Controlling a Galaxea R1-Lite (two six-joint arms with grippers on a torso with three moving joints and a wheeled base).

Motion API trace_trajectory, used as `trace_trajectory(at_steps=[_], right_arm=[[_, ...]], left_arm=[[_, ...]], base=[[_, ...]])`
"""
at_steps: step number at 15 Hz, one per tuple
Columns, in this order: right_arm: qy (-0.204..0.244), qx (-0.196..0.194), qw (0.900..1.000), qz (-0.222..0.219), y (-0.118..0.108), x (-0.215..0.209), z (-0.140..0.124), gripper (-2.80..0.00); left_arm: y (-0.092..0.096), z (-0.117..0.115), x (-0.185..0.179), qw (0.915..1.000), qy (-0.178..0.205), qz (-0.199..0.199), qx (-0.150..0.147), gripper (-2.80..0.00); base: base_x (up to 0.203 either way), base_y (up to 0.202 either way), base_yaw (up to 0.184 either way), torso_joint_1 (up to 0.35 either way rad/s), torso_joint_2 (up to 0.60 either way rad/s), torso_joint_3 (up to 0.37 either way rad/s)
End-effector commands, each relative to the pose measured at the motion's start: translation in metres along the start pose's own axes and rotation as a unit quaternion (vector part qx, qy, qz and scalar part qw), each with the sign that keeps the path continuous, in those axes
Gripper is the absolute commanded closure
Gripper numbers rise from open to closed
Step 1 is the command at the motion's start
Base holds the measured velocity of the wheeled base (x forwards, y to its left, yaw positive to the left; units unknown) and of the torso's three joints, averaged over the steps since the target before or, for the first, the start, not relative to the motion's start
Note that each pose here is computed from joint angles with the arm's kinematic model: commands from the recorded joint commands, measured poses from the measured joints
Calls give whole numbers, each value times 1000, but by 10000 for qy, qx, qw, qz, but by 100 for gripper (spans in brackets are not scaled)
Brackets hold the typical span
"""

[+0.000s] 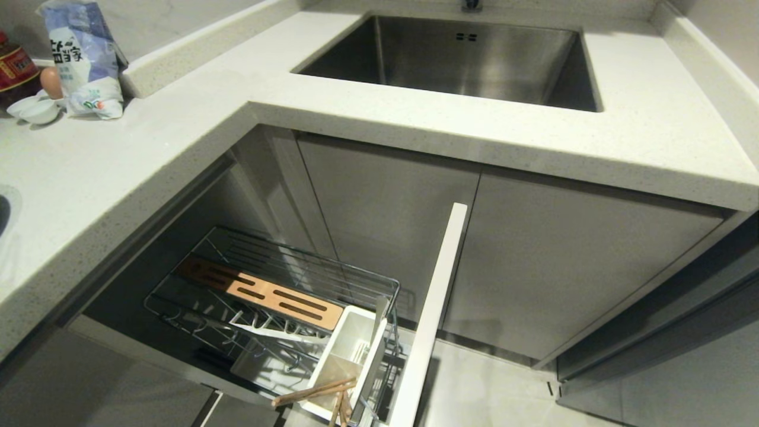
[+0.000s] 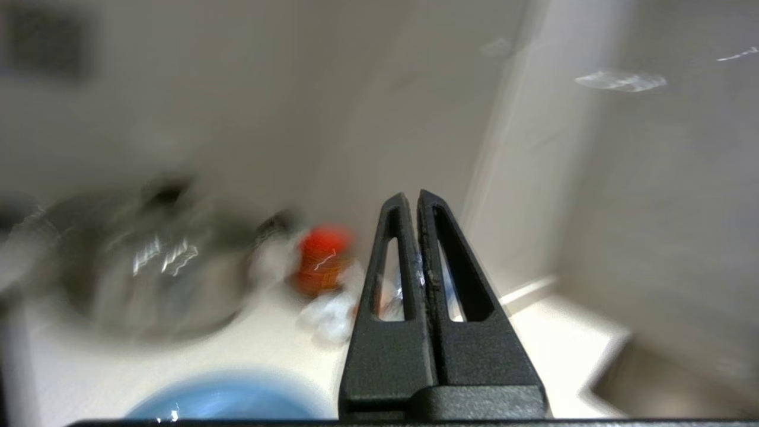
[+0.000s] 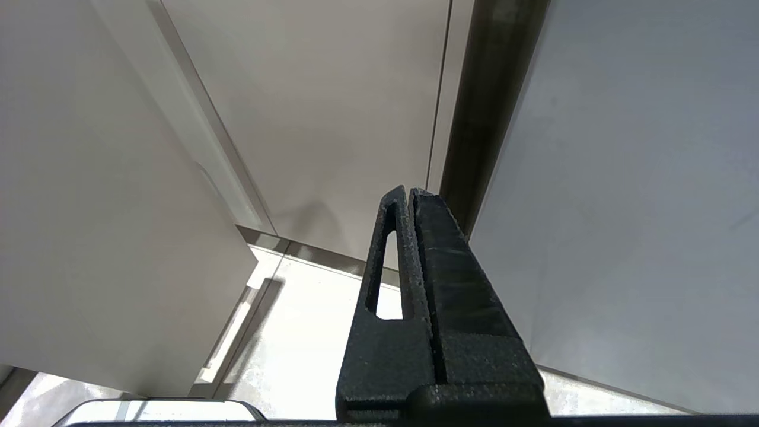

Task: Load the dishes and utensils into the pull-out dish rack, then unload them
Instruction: Take the chopsticks out of the cupboard

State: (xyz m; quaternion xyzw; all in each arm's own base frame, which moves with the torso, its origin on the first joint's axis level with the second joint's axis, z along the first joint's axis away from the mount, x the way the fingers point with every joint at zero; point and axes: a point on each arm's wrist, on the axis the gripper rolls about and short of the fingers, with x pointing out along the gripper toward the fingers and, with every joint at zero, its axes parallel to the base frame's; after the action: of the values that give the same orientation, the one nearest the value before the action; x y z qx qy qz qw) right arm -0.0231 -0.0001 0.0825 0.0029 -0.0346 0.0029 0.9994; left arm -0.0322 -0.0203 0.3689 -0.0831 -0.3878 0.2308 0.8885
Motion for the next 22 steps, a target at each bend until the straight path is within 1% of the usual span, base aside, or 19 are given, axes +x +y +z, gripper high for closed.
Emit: trace_trajectory(at_steps=[1, 2, 3, 4, 5, 6, 7, 8, 10, 11, 13, 14, 15, 16, 17, 18, 20, 21, 22], right_arm=[[108, 2, 9999, 2, 0, 1, -6, 0], [108, 2, 9999, 2, 0, 1, -6, 0], [108, 2, 9999, 2, 0, 1, -6, 0], [108, 2, 9999, 2, 0, 1, -6, 0], [108, 2, 9999, 2, 0, 1, -6, 0], [108, 2, 9999, 2, 0, 1, -6, 0], [108, 2, 9999, 2, 0, 1, -6, 0], [108, 2, 9999, 2, 0, 1, -6, 0], [108, 2, 9999, 2, 0, 1, -6, 0], [108, 2, 9999, 2, 0, 1, -6, 0], [108, 2, 9999, 2, 0, 1, -6, 0], [108, 2, 9999, 2, 0, 1, -6, 0], [108, 2, 9999, 2, 0, 1, -6, 0], [108, 2, 9999, 2, 0, 1, -6, 0], [108, 2, 9999, 2, 0, 1, -6, 0], [108, 2, 9999, 2, 0, 1, -6, 0], [108, 2, 9999, 2, 0, 1, -6, 0], [108, 2, 9999, 2, 0, 1, -6, 0], [108, 2, 9999, 2, 0, 1, -6, 0]], left_arm=[[-13, 33, 34, 9983, 34, -513, -256, 0], [-17, 39, 51, 9962, 257, -727, -404, 0], [-18, 37, 69, 9915, 642, -950, -609, 0], [-20, 30, 82, 9838, 1068, -1171, -841, 0], [-22, 16, 92, 9729, 1573, -1331, -1050, 0], [-25, 2, 99, 9601, 1996, -1525, -1232, 0], [-29, -8, 101, 9462, 2326, -1773, -1384, 0], [-33, -20, 100, 9285, 2694, -2080, -1484, 0], [-47, -47, 93, 8882, 3427, -2683, -1474, 0], [-55, -63, 87, 8670, 3814, -2931, -1298, 0], [-73, -97, 71, 8230, 4555, -3318, -713, 0], [-82, -115, 61, 7967, 4970, -3422, -336, 0], [-87, -133, 49, 7616, 5461, -3486, 156, 0], [-91, -147, 41, 7299, 5823, -3545, 514, 0], [-95, -158, 34, 7037, 6089, -3576, 783, 0], [-98, -169, 27, 6747, 6367, -3584, 1048, 0], [-103, -187, 15, 6267, 6774, -3574, 1438, 0], [-106, -195, 10, 6065, 6931, -3554, 1597, -280], [-107, -204, 5, 5866, 7077, -3522, 1760, -280]], base=[[0, 0, 0, 0, 0, 0], [0, 0, 0, 0, 0, 0], [0, 0, 0, 0, 0, 0], [0, 0, 0, 0, 0, 0], [0, 0, 0, 0, 0, 0], [0, 0, 0, 0, 0, 0], [0, 0, 0, 0, 0, 0], [0, 0, 0, 0, 0, 0], [0, 0, 0, 0, 0, 0], [0, 0, 0, 0, 0, 0], [0, 0, 0, 0, 0, 0], [0, 0, 0, 0, 0, 0], [0, 0, 0, 0, 0, 0], [0, 0, 0, 0, 0, 0], [0, 0, 0, 0, 0, 0], [0, 0, 0, 0, 0, 0], [0, 0, 0, 0, 0, 0], [0, 0, 0, 0, 0, 0], [0, 0, 0, 0, 0, 0]])
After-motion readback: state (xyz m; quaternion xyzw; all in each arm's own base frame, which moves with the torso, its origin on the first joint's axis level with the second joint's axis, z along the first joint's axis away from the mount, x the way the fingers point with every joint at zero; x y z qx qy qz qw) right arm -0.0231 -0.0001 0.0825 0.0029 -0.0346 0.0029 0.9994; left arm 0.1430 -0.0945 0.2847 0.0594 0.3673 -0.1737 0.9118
